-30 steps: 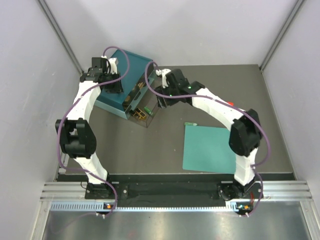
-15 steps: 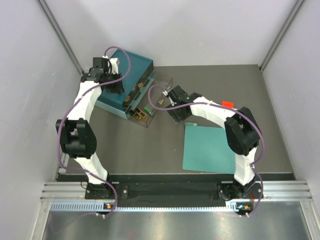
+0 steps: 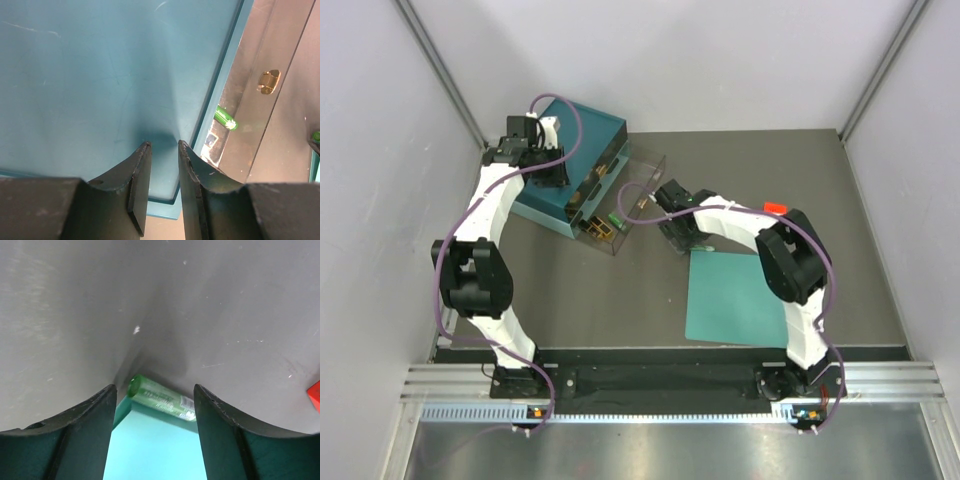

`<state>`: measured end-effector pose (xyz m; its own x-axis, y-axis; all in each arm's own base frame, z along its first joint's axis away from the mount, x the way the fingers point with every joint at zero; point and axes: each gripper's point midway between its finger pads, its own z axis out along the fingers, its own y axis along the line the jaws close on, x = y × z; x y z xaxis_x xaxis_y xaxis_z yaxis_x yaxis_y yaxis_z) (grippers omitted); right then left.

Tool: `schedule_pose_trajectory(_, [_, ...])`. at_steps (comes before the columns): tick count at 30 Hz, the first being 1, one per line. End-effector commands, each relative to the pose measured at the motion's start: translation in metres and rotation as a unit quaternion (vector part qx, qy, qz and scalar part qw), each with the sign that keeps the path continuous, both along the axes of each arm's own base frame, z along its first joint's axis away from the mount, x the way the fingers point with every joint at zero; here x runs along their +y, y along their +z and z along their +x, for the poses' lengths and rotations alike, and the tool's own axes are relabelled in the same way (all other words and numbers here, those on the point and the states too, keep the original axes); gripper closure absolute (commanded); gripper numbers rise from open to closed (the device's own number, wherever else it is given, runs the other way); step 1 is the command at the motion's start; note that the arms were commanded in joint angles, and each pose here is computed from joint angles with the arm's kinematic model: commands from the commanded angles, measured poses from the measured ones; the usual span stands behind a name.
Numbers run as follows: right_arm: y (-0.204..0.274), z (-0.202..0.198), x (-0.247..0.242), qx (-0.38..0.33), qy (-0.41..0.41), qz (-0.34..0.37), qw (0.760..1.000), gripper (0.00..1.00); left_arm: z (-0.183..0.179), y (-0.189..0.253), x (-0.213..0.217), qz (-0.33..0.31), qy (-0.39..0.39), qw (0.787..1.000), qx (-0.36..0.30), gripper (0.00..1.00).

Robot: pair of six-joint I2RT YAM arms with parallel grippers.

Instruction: Organize the makeup

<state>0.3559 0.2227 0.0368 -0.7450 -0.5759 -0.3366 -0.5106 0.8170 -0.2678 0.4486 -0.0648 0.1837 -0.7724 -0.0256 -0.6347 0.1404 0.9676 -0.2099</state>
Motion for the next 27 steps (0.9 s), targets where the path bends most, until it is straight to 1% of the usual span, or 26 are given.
schedule_pose_trajectory(1, [-0.002,0.014,-0.013,-0.005,-0.030,-0.017,0.999,0.39,-0.071,-0.078,0.000,0.018,-0.008,0.980,0.200,0.66])
schedule_pose_trajectory(4, [-0.008,0.018,-0.022,0.003,-0.049,-0.016,0.999,0.40,-0.071,-0.077,0.001,0.019,-0.007,0.979,0.200,0.66])
schedule_pose_trajectory(12, [-0.014,0.034,-0.042,0.017,-0.098,0.020,0.995,0.44,-0.069,-0.076,0.001,0.021,-0.006,0.980,0.199,0.66])
schedule_pose_trajectory(14, [-0.016,0.036,-0.046,0.018,-0.104,0.024,0.994,0.47,-0.070,-0.076,0.001,0.021,-0.006,0.980,0.200,0.66])
schedule_pose_trajectory(15, [-0.016,0.038,-0.049,0.019,-0.109,0.027,0.994,0.54,-0.070,-0.077,0.002,0.023,-0.006,0.980,0.199,0.66])
schedule_pose_trajectory(17, [-0.017,0.038,-0.050,0.020,-0.110,0.031,0.993,0.63,-0.070,-0.077,0.002,0.023,-0.006,0.980,0.199,0.66])
schedule_pose_trajectory(18, [-0.018,0.039,-0.049,0.022,-0.111,0.035,0.993,0.71,-0.069,-0.077,0.002,0.023,-0.006,0.980,0.199,0.66])
schedule_pose_trajectory(20, [-0.021,0.038,-0.050,0.026,-0.112,0.035,0.993,0.78,-0.070,-0.078,0.002,0.024,-0.005,0.979,0.201,0.66])
schedule_pose_trajectory(21, [-0.021,0.038,-0.050,0.026,-0.114,0.037,0.992,0.85,-0.069,-0.077,0.002,0.024,-0.005,0.979,0.200,0.66])
schedule_pose_trajectory(25, [-0.018,0.042,-0.049,0.018,-0.118,0.042,0.992,0.94,-0.069,-0.078,0.003,0.026,-0.004,0.979,0.200,0.66])
schedule_pose_trajectory(27, [-0.013,0.046,-0.049,0.010,-0.120,0.046,0.992,0.96,-0.069,-0.078,0.003,0.025,-0.004,0.979,0.201,0.66])
